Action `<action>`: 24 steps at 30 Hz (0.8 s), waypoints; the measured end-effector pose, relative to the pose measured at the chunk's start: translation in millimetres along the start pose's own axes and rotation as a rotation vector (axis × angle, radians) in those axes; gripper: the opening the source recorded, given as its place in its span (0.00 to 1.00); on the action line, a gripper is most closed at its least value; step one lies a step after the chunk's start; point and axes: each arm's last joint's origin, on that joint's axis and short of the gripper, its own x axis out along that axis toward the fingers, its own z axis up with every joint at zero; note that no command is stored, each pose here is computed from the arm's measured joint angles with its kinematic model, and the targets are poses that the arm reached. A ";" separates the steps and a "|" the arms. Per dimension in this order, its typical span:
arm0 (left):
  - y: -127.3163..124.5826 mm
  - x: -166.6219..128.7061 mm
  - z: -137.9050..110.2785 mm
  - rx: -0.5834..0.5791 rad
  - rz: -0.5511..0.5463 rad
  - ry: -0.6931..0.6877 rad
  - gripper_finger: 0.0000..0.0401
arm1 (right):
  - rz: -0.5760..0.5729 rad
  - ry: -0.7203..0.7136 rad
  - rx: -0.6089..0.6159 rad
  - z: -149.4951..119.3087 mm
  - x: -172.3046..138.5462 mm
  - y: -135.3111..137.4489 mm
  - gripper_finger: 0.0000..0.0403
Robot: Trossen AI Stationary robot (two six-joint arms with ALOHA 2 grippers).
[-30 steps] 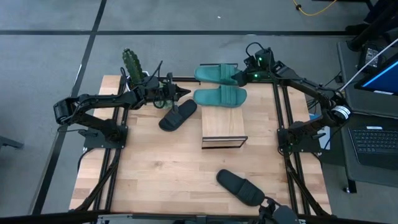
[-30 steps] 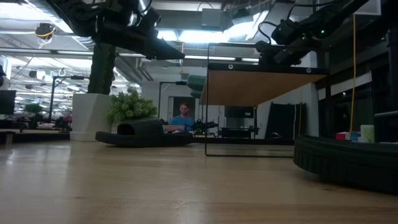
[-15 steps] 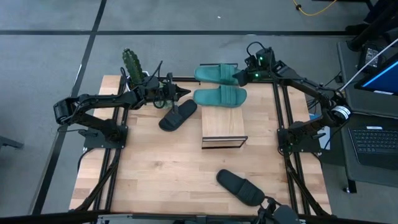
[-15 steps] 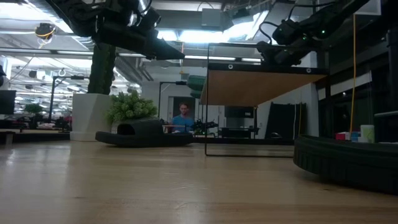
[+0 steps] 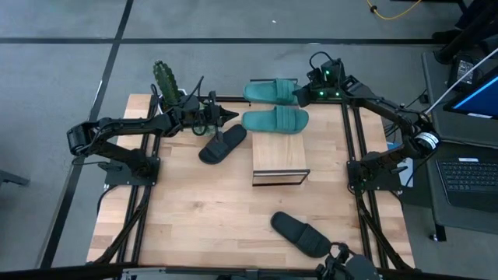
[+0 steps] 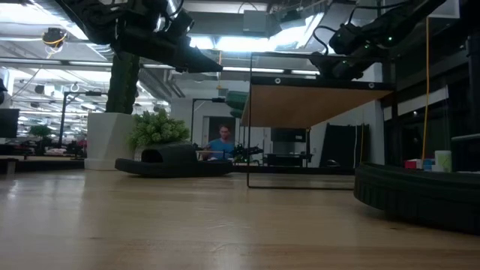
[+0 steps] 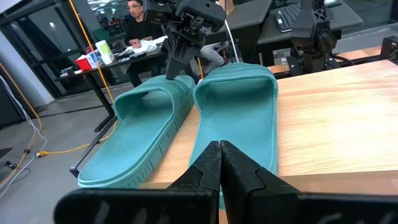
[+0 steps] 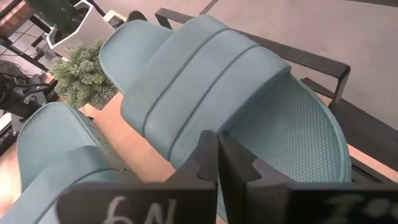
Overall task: Pick and place slides into the shelf
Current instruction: Adjust the green slides on the shelf
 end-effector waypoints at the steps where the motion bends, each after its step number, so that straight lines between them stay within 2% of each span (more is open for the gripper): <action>1: -0.1 0.0 0.0 0.000 0.000 0.000 0.00 | -0.001 -0.004 0.000 0.5 -0.6 -0.5 0.00; 11: -0.1 0.0 -0.2 0.000 -0.001 0.002 0.00 | -0.022 -0.063 -0.001 6.9 -17.4 -2.3 0.00; 24: -0.1 0.0 -0.2 0.000 -0.001 0.002 0.00 | -0.080 -0.010 0.004 0.8 -18.8 -4.4 0.00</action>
